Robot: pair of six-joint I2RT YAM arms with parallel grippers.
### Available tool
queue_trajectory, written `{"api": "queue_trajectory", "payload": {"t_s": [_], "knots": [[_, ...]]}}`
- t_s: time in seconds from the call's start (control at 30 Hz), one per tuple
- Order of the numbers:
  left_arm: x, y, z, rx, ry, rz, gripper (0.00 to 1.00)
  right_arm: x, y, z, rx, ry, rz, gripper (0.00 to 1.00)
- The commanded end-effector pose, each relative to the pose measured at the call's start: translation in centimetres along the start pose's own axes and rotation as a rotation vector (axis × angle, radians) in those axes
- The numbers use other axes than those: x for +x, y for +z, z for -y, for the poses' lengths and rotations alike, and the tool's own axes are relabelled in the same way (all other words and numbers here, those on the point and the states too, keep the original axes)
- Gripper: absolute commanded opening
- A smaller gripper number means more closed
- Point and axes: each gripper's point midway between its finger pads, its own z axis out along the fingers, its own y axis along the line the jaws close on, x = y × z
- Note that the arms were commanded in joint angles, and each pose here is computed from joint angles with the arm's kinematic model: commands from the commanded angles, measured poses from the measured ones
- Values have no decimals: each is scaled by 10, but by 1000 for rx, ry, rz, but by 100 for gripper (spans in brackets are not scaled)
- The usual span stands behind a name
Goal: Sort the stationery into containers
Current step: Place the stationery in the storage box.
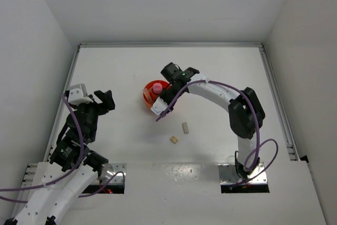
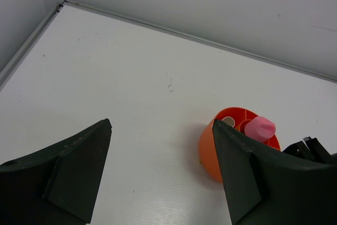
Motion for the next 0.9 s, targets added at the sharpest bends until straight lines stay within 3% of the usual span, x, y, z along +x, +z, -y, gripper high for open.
{"api": "queue_trajectory", "payload": {"t_s": [0.0, 0.7, 0.77, 0.87], "knots": [[-8, 2, 3, 7, -10, 26, 83, -8, -7, 18, 50, -47, 35, 33], [-8, 2, 3, 7, -10, 26, 83, 11, -23, 16, 90, -29, -10, 37], [-8, 2, 3, 7, -10, 26, 83, 2, -29, 22, 108, -26, 15, 32], [-8, 2, 3, 7, -10, 26, 83, -18, -52, 38, 181, 61, 48, 13]]}}
